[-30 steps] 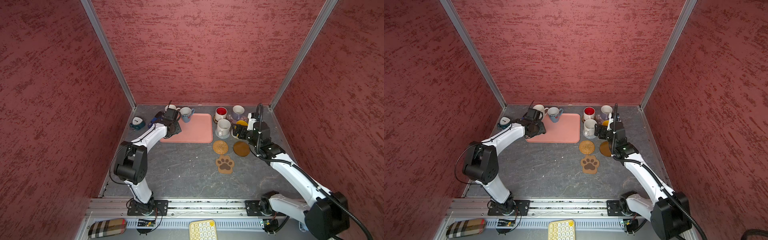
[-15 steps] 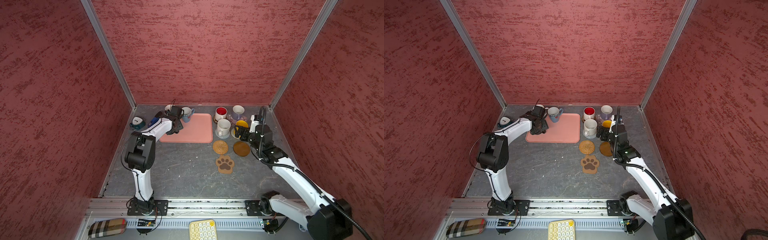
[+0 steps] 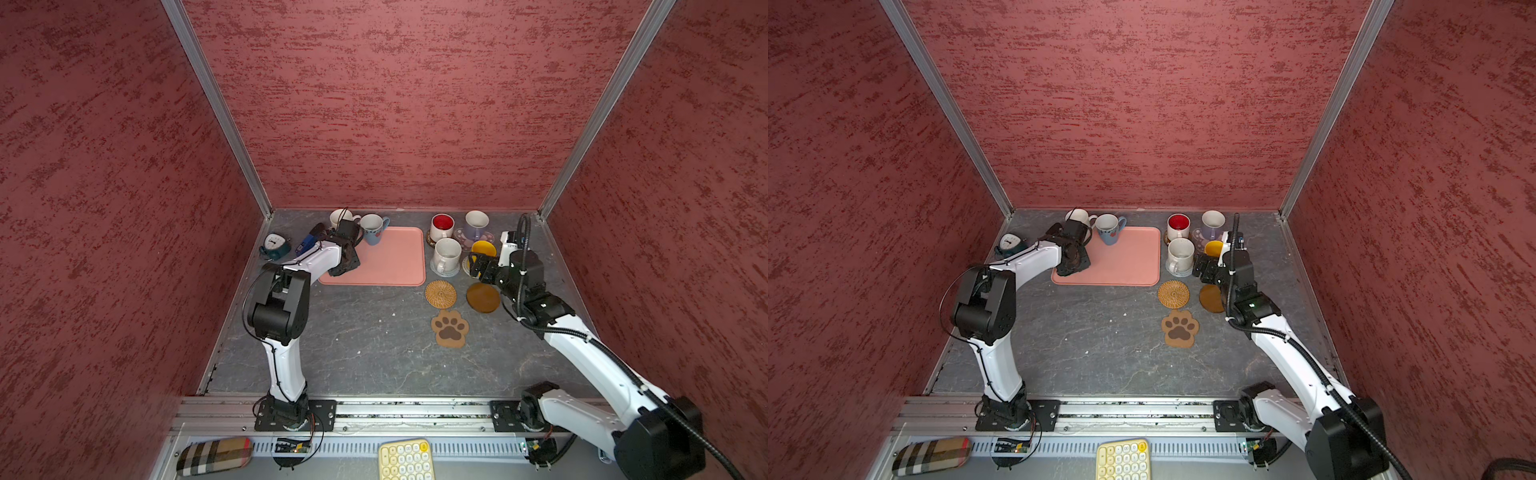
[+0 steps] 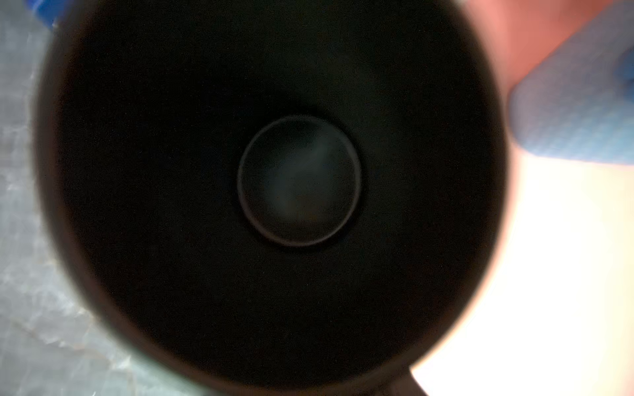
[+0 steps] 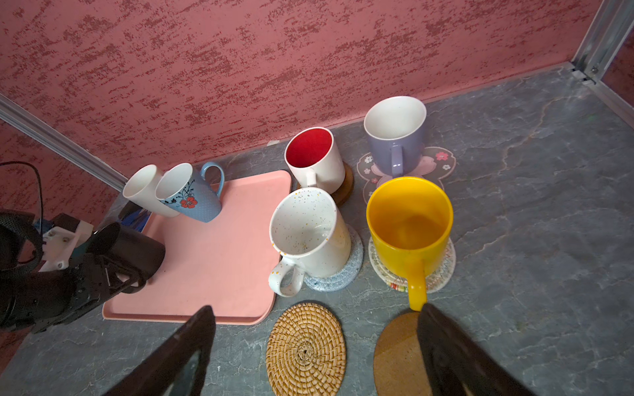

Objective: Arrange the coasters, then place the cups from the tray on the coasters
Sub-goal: 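Lift the black mug off the pink tray with the left gripper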

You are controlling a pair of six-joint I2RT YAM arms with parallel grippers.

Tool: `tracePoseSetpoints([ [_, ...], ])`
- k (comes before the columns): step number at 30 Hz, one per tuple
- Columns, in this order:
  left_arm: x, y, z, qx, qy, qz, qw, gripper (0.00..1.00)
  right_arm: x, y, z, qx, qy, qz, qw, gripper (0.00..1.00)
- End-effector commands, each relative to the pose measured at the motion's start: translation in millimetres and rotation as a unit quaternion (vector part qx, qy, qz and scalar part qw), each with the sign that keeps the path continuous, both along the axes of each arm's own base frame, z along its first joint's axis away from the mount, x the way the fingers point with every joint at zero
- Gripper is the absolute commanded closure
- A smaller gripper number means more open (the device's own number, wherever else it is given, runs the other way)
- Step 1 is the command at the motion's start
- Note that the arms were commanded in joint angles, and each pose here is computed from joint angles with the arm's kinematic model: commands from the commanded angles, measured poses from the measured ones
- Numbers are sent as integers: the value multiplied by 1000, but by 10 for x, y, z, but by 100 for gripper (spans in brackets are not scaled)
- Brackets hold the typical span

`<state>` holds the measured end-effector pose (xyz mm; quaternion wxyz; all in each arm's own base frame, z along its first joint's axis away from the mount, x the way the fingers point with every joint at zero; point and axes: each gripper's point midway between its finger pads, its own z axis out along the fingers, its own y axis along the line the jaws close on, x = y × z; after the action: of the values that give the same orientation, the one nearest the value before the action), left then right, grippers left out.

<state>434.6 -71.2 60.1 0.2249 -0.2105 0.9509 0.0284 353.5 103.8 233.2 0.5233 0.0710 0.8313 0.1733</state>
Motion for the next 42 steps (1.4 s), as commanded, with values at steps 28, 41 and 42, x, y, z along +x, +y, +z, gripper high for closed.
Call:
tracePoseSetpoints([
  [28,133,153,136,-47,-49,-11,998,65,12,54,23,2,-3,12,1000,7],
  [41,144,93,162,-56,-48,-29,997,95,39,65,42,1,-3,13,1000,7],
  [42,140,86,181,-58,-49,-31,997,98,39,72,48,2,-4,14,1000,7],
])
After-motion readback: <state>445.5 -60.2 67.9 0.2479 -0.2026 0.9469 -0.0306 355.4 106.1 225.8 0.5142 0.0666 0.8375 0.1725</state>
